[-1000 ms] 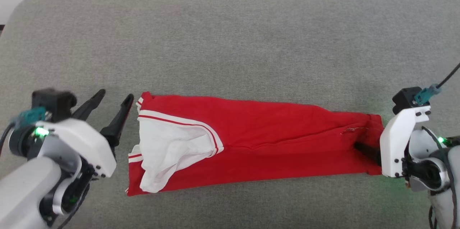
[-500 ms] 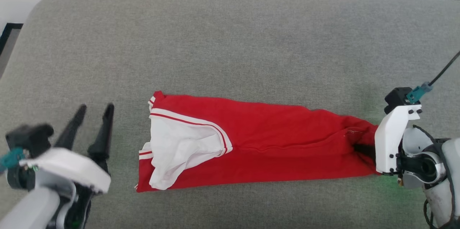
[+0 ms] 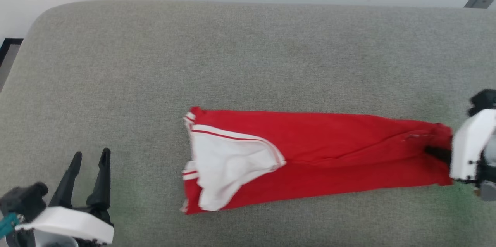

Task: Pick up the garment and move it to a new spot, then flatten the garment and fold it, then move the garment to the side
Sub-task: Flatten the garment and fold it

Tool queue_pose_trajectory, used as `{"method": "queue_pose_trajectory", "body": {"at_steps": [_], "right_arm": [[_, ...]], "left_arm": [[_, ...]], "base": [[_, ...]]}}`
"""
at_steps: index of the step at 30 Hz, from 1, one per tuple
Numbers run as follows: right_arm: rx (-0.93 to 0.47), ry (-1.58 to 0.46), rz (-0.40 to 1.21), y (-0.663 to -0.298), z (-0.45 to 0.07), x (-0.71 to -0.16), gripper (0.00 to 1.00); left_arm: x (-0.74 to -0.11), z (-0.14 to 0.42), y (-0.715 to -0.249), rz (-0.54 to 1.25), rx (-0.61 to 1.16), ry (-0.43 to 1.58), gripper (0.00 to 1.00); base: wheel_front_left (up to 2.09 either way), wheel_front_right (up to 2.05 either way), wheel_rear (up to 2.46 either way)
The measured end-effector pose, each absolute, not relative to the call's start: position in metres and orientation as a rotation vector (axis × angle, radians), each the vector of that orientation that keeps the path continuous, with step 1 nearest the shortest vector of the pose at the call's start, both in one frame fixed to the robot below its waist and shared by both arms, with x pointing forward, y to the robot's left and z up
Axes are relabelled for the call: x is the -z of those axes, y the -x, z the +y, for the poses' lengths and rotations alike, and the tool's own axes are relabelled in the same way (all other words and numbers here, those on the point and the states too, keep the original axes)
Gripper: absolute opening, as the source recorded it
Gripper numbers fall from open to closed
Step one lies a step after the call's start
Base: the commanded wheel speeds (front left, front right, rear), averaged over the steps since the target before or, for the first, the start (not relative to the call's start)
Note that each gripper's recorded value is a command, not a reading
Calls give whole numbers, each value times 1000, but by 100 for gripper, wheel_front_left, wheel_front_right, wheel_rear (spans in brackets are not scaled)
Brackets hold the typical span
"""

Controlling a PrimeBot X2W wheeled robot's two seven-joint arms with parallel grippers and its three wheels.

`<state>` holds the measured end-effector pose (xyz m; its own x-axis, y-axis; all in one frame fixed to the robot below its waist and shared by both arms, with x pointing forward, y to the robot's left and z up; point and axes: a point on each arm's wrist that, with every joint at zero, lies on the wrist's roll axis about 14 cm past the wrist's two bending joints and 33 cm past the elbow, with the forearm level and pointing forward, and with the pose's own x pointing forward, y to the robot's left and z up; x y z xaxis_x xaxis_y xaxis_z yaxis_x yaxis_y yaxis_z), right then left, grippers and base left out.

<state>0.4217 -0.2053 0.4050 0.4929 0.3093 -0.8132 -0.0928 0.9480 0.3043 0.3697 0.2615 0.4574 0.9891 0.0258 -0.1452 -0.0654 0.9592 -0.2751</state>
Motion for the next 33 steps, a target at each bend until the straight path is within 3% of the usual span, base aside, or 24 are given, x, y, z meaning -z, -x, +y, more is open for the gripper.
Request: {"method": "queue_pose_trajectory", "body": {"at_steps": [10,15,24,33], "right_arm": [[-5,-206,996,-415,-297,-423,0],[57,-182,980,-414,-318,-431,0],[-144,-162,909,-417,-258,-455,0],[-454,-107,890,-409,-152,-463,0]], "left_arm": [[-452,256,-355,110,-71,318,100],[-449,251,-353,113,-62,315,100],[-451,249,-350,100,-66,324,100],[-452,249,-340,100,-64,330,100]], "base": [[0,0,0],[0,0,0],[0,0,0],[0,0,0]]}}
